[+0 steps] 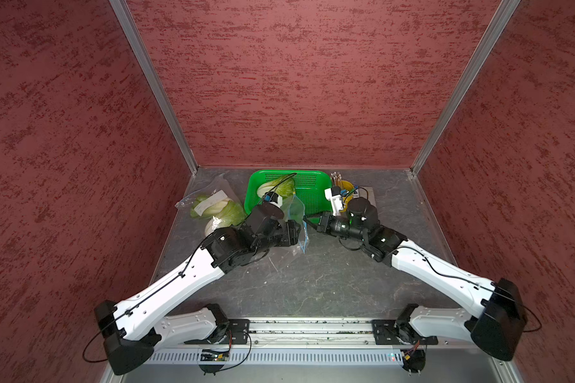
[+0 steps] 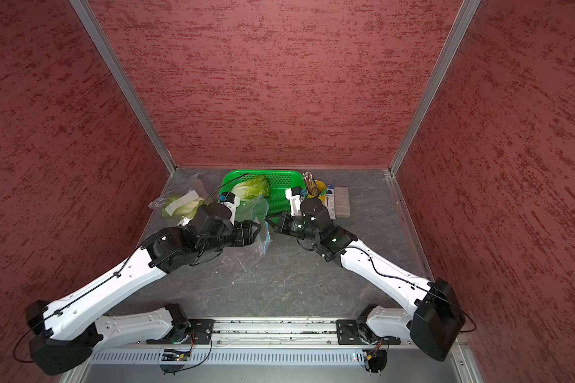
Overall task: Put the chinese cabbages into a zipper bag and zip it
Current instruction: Open the zipper of the food storage bag at the center of the board.
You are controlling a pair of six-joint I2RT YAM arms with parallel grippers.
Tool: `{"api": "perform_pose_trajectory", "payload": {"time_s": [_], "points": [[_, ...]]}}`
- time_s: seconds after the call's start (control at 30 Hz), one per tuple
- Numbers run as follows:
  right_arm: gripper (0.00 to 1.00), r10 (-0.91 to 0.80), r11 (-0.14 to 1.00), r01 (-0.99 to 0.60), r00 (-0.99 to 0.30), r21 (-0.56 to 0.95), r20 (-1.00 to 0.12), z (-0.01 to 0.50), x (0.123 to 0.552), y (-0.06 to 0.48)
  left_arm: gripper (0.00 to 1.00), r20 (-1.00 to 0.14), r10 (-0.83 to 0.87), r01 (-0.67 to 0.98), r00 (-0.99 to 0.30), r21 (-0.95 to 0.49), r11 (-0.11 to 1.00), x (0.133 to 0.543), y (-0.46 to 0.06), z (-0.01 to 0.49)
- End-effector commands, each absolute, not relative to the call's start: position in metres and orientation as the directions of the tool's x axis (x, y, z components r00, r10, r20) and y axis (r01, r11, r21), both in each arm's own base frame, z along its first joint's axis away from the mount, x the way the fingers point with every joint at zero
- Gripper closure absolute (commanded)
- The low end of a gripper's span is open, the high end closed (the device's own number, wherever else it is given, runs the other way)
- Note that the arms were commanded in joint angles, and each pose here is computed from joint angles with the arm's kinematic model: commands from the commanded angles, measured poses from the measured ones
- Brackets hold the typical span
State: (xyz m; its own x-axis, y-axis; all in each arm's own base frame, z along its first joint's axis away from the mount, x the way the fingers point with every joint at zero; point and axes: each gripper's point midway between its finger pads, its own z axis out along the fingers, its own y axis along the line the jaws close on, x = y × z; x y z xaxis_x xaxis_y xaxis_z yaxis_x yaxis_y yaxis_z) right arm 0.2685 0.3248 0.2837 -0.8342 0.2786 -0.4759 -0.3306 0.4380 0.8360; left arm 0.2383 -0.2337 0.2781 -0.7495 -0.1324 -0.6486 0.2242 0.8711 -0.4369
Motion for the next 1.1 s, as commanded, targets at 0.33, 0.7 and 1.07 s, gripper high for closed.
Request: {"api": "perform_pose_trajectory", "payload": {"time_s": [0.33,0.7,1.07], "points": [[1.0,0.286,0.431,-0.381,-0.802,0.818,-0.524,0.306,0.265,0.335,0.39,-0.66,-0.097,0.191,-0.745,-0.351,0.917,0.276,-0.235,0.26],[1.0,0.281,0.452,-0.378,-0.799,0.808,-0.531,0.301,0.264,0.333,0.7,-0.651,-0.107,0.171,-0.751,-0.348,0.922,0.284,-0.234,0.245],[1.0,0.277,0.487,-0.368,-0.795,0.792,-0.54,0.293,0.264,0.327,0.95,-0.697,-0.138,0.188,-0.703,-0.37,0.91,0.279,-0.22,0.26]]}}
